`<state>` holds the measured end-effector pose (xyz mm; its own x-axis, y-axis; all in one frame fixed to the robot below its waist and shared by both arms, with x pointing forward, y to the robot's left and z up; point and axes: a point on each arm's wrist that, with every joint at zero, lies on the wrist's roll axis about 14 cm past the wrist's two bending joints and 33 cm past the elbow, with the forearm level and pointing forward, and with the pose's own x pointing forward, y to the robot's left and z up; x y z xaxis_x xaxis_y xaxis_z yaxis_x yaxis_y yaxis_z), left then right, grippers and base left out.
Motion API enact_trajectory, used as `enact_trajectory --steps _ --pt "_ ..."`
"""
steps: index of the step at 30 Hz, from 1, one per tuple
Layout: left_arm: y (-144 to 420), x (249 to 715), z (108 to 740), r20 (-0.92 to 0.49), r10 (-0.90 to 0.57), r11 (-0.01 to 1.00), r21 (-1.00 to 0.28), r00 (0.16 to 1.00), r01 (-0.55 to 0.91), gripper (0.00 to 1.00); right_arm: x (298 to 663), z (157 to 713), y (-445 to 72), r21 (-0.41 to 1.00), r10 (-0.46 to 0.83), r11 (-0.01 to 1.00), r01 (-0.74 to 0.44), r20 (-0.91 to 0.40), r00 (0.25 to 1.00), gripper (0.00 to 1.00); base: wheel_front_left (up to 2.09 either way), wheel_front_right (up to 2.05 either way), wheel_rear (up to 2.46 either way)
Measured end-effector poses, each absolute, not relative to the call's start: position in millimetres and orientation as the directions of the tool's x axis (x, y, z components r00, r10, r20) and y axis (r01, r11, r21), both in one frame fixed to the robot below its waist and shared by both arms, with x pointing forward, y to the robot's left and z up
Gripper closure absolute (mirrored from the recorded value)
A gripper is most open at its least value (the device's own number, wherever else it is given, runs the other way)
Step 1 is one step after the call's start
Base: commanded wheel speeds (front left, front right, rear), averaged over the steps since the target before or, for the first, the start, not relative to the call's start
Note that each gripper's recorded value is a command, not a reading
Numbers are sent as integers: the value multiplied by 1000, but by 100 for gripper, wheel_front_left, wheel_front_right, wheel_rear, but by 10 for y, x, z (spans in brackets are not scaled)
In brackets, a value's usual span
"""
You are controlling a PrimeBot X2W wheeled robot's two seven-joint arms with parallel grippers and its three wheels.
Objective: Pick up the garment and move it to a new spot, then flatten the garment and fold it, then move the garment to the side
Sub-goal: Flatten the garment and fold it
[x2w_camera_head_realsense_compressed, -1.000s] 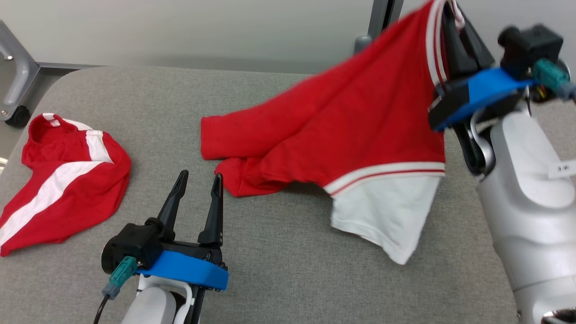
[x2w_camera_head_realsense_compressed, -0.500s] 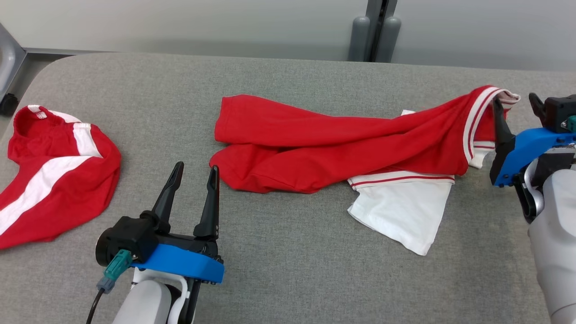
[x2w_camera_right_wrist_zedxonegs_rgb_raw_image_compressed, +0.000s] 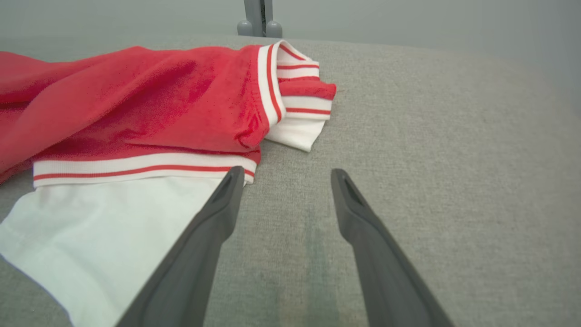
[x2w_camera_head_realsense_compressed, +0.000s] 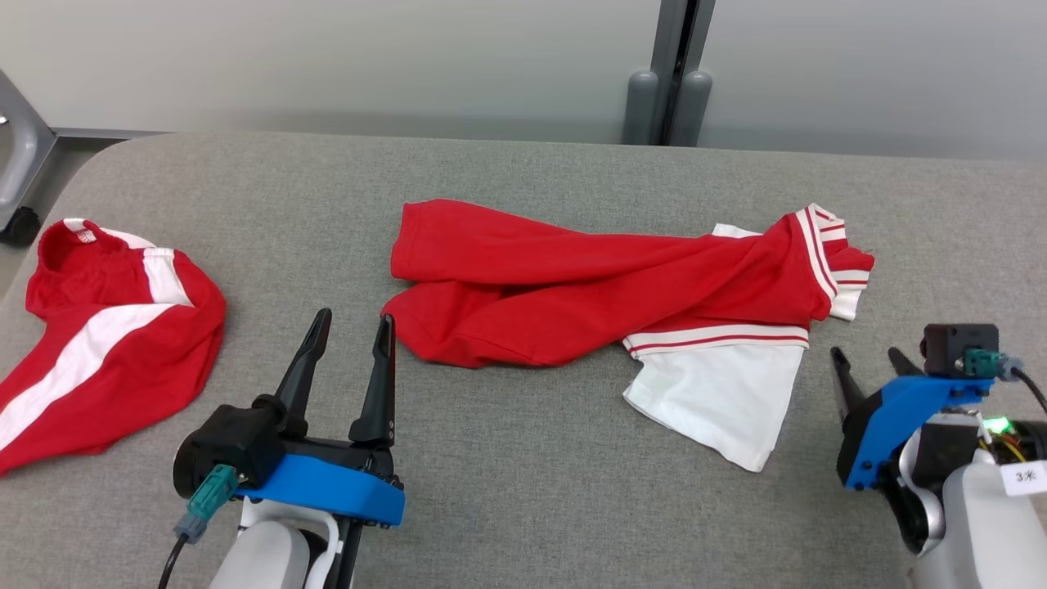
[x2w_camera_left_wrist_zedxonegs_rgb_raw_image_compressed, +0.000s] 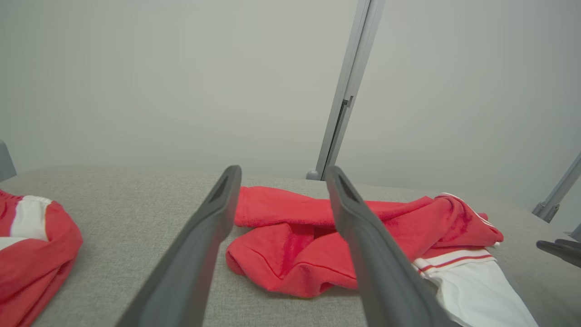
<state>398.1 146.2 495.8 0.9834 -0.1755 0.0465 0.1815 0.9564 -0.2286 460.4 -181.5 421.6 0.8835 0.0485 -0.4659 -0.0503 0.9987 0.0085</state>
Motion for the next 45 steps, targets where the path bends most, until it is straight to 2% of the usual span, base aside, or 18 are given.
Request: enact_trajectory --steps 5,10,18,25,26,27,28,29,30,38,45 --pt "1479 3989 4924 38 -173 957 -228 984 177 0 4374 4137 -1662 66 98 995 -74 -513 853 0 0 0 0" --pt "1512 4003 4894 30 -163 959 -229 986 166 0 4331 4022 -1441 139 171 984 -112 -550 817 0 0 0 0" --pt "1546 4007 4849 17 -149 959 -241 989 148 0 4401 3699 -1362 135 174 984 -114 -645 744 0 0 0 0" --pt "1606 3989 4822 7 -131 962 -243 991 129 0 4555 3580 -1184 179 215 975 -127 -652 727 0 0 0 0" --pt "1615 3985 4819 6 -129 962 -242 992 126 0 4569 3574 -1148 186 224 973 -134 -650 726 4 0 0 0" --pt "1620 3982 4818 5 -127 962 -242 992 125 0 4581 3567 -1117 190 232 972 -141 -648 726 31 0 0 0" --pt "1624 3979 4816 5 -127 962 -242 992 124 0 4591 3563 -1091 188 237 971 -150 -645 726 72 0 0 0" --pt "1628 3977 4814 4 -125 962 -242 992 122 0 4594 3557 -1063 186 243 970 -160 -643 727 95 0 0 0" --pt "1632 3975 4814 4 -124 963 -242 992 121 0 4606 3562 -1034 188 250 968 -167 -637 730 100 0 0 0" --pt "1619 3979 4815 6 -127 961 -246 992 125 0 4608 3608 -934 180 270 963 -201 -594 758 100 0 0 0" --pt "1553 3987 4851 19 -148 958 -247 989 148 0 4484 3696 -1185 122 208 978 -169 -573 793 100 0 0 0"
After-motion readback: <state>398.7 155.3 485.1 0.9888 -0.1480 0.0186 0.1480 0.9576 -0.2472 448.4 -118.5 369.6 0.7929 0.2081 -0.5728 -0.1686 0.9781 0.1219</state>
